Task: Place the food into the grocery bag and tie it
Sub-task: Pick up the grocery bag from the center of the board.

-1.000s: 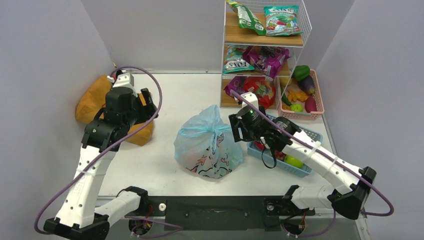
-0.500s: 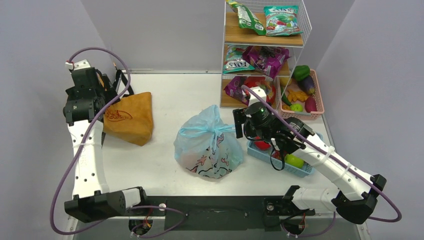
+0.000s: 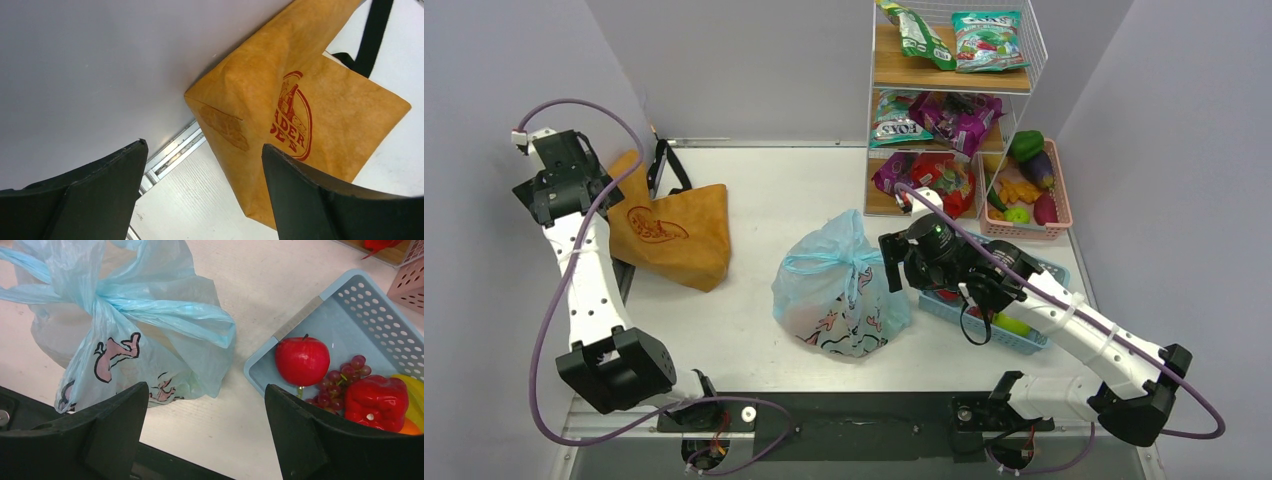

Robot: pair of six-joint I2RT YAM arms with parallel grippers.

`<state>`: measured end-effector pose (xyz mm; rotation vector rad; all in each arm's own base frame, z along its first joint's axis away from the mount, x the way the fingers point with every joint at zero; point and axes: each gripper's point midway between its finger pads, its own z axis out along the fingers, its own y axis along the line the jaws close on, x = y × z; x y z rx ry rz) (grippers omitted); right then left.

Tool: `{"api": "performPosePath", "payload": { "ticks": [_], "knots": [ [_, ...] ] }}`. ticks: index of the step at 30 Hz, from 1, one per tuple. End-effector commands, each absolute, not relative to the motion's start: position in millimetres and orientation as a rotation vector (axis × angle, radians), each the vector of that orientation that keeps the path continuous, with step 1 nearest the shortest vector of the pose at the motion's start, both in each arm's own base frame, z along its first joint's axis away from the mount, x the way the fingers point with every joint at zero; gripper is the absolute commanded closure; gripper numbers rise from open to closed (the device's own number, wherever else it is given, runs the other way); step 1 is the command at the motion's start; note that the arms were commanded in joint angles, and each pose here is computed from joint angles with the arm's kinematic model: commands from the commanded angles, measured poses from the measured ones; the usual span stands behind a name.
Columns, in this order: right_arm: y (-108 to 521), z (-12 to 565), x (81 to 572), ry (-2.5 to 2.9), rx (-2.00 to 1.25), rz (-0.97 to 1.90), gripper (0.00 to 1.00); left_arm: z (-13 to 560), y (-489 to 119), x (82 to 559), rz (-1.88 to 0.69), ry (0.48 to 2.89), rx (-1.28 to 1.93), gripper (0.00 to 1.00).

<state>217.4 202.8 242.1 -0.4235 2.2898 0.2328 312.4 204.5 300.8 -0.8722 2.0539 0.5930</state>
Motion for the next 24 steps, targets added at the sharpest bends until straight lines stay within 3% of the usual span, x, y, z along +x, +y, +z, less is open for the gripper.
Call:
{"api": "performPosePath", "payload": {
  "ticks": [1,9,14,16,19,20,24],
  "knots": [
    [212,245,217,2.273,-0.448,0.277,0.18,291,220,321,0.594,1.989,-0.917,0.17],
    [218,245,220,2.285,-0.437,0.28,0.18,257,225,352,0.496,2.004,-0.92,0.18],
    [219,243,219,2.291,-0.434,0.278,0.18,248,225,366,0.453,2.005,-0.919,0.29],
    [219,242,219,2.294,-0.436,0.276,0.18,245,223,369,0.425,2.003,-0.923,0.46],
    [220,244,220,2.289,-0.439,0.276,0.19,247,213,371,0.358,1.992,-0.926,0.95],
    [220,245,220,2.288,-0.441,0.275,0.19,247,209,371,0.341,1.987,-0.92,1.0],
    [224,253,223,2.272,-0.445,0.284,0.19,279,168,375,0.116,1.905,-0.78,1.0]
  ]
}}
